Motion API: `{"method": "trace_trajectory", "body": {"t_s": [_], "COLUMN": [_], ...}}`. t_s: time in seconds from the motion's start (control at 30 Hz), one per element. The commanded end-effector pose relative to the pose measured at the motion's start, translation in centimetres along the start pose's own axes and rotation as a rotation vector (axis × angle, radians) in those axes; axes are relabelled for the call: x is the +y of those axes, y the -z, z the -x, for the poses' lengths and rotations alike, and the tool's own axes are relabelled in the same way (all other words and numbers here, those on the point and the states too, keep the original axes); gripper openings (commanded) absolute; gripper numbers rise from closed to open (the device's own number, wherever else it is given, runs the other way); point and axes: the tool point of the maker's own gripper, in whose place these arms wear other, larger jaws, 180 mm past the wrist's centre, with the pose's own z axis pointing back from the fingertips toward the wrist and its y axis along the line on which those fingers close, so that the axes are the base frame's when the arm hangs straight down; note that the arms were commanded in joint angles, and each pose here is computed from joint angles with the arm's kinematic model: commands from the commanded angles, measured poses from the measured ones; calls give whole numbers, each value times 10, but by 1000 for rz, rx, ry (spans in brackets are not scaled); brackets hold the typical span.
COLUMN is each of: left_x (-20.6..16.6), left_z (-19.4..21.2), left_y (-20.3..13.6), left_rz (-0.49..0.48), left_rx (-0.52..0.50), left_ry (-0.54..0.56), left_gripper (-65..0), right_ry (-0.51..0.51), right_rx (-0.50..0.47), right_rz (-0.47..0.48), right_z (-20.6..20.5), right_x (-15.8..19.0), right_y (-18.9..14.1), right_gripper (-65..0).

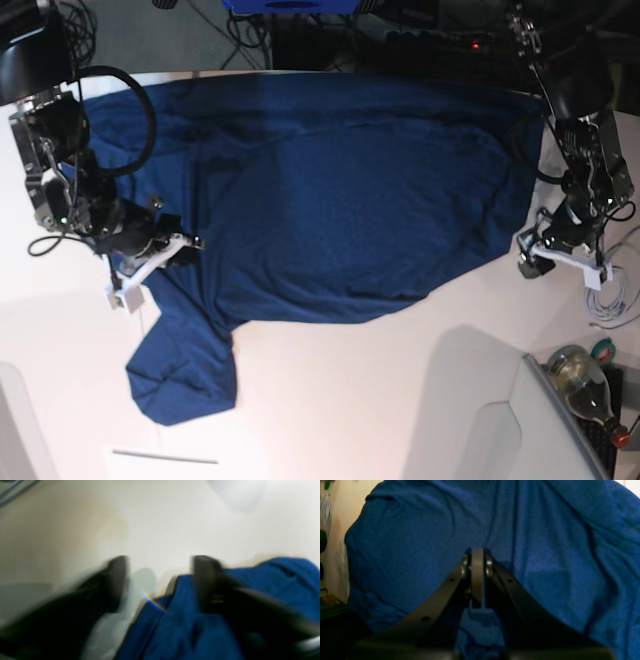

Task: Layout the t-shirt on the table in an organized manner, then fold the t-shirt properly
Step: 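Release the shirt and move both grippers onto the shirt body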

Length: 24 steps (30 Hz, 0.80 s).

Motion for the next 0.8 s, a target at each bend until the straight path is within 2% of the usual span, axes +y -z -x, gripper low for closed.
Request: {"method": "trace_trajectory", "body": {"t_s": [0.0, 0.03, 0.1, 0.27, 0.4, 0.43, 0.5, 0.53, 0.63, 0.77], "left_x": [-4, -7, -10, -39, -37, -36, -32, -32, -32, -49], "left_z": [-19, -18, -16, 14, 39, 44, 54, 55, 54, 33], "left_y": [1, 5, 10, 24, 27, 28, 29, 29, 29, 25], "left_rz": [14, 18, 25, 76, 73, 70, 63, 62, 63, 92], "left_rx": [-46, -38, -26, 69, 131, 143, 169, 171, 167, 103], "left_ry": [-2, -11, -29, 35, 34, 28, 16, 15, 17, 50], "left_gripper": [-135, -105, -87, -87, -97, -130, -257, -341, -645, -650], "right_ry": [-14, -13, -11, -9, -7, -7, -6, -3, 15, 15], "right_rx": [-38, -36, -31, -26, -27, -25, -24, -26, -47, -47], "right_rz": [-10, -9, -9, -7, -7, -7, -6, -4, 4, 4], "right_z": [-14, -13, -10, -7, -6, -5, -4, -5, -11, -11], "right_x": [3, 2, 2, 1, 1, 0, 0, -1, -6, -6], "right_y": [-5, -5, -5, -5, -5, -5, -5, -5, -8, -8], "right_gripper": [-635, -635, -635, -635, -635, -635, -635, -635, -635, -635]}}
